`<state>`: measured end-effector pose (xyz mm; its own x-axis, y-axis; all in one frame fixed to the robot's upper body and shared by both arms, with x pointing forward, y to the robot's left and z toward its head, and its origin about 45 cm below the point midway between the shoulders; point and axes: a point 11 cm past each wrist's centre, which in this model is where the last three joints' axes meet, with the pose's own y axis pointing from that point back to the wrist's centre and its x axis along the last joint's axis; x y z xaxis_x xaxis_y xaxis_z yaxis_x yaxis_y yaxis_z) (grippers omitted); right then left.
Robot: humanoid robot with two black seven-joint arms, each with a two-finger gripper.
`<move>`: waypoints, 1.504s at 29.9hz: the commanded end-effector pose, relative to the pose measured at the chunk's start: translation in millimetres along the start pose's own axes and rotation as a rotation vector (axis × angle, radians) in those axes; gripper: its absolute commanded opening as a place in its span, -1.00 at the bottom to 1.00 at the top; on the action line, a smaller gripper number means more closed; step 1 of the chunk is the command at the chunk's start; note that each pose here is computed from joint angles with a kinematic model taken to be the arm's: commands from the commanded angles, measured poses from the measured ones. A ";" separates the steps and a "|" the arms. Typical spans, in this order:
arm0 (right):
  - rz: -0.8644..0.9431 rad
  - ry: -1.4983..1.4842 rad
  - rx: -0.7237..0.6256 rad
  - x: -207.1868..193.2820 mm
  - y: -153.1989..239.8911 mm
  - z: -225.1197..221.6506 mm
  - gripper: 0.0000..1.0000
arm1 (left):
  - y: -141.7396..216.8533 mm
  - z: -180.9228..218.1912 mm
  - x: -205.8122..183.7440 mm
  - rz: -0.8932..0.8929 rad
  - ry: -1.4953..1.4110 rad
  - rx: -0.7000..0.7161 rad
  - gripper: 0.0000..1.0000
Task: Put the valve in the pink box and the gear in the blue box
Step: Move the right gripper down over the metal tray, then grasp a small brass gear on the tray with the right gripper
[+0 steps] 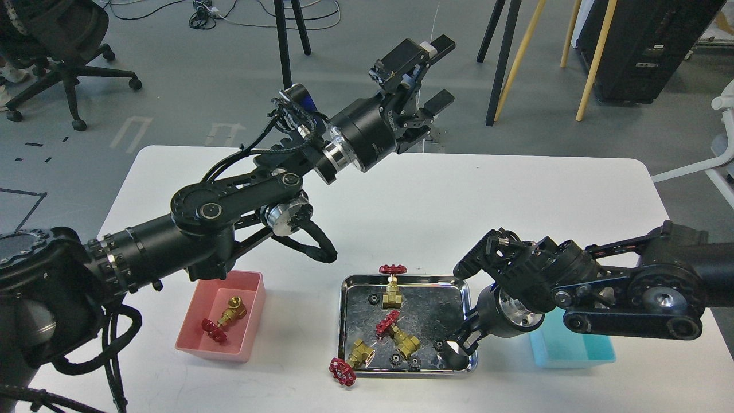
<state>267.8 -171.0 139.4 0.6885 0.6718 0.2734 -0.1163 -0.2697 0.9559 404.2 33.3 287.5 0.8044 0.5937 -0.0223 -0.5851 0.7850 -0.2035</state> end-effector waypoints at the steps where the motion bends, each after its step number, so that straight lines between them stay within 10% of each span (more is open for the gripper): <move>1: 0.000 0.024 0.013 4.2 -4.2 -8.4 0.15 | 0.0 -0.5 -0.2 0.000 0.002 0.001 0.98; 45: -0.051 0.149 -0.017 8.7 -40.8 -25.4 0.09 | -0.3 1.5 1.3 0.003 0.005 -0.005 0.98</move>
<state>259.4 -138.6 108.7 0.5809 0.7786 0.2372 -0.0933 -0.2258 0.9697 405.1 34.1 288.8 0.8034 0.5949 -0.0268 -0.5865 0.7827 -0.2081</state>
